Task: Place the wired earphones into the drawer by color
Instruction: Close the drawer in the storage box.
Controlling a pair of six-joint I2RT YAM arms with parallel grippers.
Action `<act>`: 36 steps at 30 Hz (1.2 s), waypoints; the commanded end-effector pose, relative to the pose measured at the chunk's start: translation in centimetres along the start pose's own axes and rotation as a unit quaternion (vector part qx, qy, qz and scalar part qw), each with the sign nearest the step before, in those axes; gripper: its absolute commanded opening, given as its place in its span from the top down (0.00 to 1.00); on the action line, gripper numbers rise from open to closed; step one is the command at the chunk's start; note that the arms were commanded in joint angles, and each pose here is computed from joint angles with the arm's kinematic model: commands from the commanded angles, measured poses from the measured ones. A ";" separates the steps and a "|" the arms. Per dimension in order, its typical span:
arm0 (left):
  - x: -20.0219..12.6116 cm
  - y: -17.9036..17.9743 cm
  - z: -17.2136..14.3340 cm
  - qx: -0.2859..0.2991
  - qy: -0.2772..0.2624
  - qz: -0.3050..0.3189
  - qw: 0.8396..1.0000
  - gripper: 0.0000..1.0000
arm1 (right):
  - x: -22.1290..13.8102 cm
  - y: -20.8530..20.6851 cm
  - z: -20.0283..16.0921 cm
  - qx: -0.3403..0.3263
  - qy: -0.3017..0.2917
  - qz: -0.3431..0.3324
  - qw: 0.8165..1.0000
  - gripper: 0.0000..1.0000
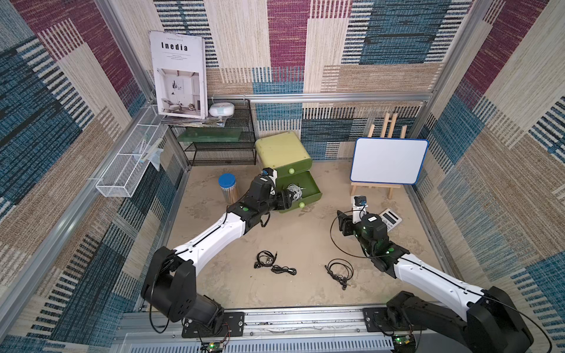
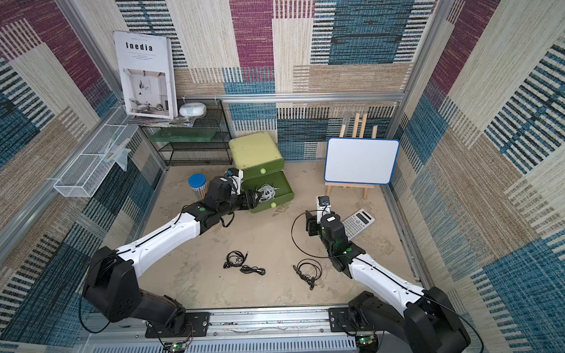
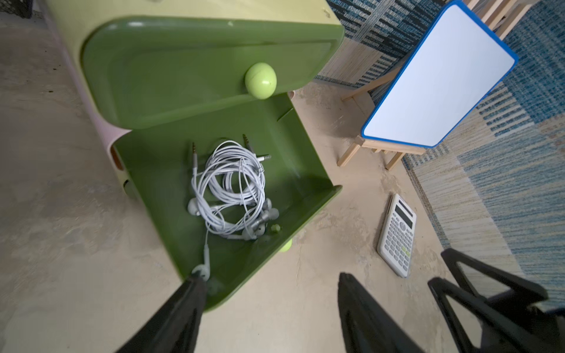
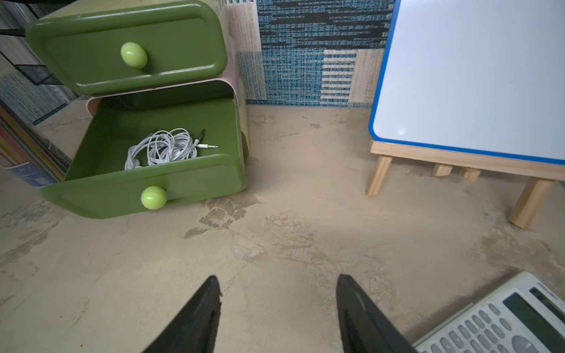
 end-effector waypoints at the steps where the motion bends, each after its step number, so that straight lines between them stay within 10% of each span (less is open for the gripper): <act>1: -1.7 0.9 -1.1 0.030 -0.005 0.025 0.999 0.18 | 0.5 0.7 0.5 0.016 0.005 0.029 0.999 0.36; 19: -8.1 6.4 -10.2 0.085 -0.027 0.076 0.993 0.01 | 5.6 4.7 0.5 0.066 0.090 0.160 0.981 0.39; 36: -7.9 6.3 -10.5 0.088 -0.021 0.065 0.994 0.01 | 10.5 7.4 0.3 0.080 0.137 0.228 0.961 0.44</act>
Point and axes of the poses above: each gripper's point midway between its finger pads, its own x axis out along the fingers, its own y axis along the line the jaws close on, z = x × y, the point moved 9 cm from there along -x, back along the fingers, and after that the axes turned 1 degree about -x, right-handed, at the moved point
